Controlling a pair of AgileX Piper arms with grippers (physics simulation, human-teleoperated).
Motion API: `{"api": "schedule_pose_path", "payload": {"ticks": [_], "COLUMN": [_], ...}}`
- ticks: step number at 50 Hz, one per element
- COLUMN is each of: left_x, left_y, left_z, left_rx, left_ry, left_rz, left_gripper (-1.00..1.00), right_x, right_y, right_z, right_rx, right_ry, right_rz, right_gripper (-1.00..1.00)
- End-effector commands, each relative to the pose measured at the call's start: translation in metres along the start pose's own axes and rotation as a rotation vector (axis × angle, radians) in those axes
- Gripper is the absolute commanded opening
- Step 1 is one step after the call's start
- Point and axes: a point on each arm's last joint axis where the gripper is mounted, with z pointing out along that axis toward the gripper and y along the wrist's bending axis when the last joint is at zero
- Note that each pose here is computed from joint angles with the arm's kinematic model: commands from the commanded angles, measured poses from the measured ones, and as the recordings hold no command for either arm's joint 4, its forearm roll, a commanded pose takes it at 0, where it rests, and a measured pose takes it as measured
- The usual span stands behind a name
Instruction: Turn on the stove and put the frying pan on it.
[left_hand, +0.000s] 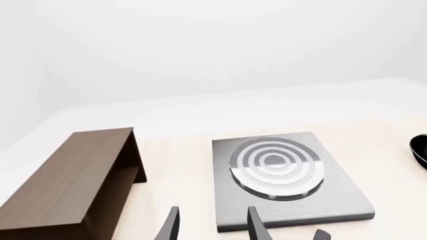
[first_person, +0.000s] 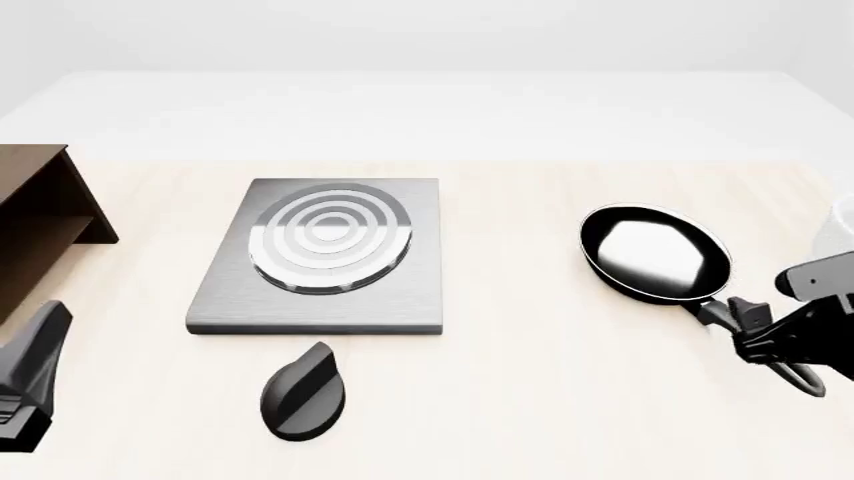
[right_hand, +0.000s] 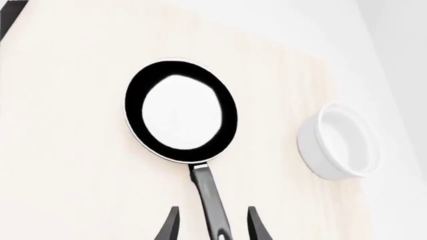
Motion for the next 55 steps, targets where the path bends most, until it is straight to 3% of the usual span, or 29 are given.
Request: {"api": "schedule_pose_path", "payload": {"ticks": [1,15,40,55], "left_x": [0.0,0.002,0.001,0.001], "left_y": [0.0,0.0,0.0,0.0], "left_z": [0.0,0.0,0.0,0.0], "left_rx": [0.001,0.0,0.0,0.0], "left_ry": [0.006,0.008,0.01,0.009], "left_rz": [0.0,0.001,0.002,0.001], "left_gripper": [1.0,1.0,1.0,1.0], "right_x": [0.016,0.02,0.051,0.057], "right_y": [0.0,0.003,0.012,0.007], "right_z": [0.014,0.022,0.045,0.052], "right_rx": [0.023,0.013,0.012,0.035], "right_ry": [0.031,0.034,0.088,0.1], "right_rz": [-0.01,-0.019,-0.007,-0.012], "right_gripper": [1.0,1.0,1.0,1.0]}}
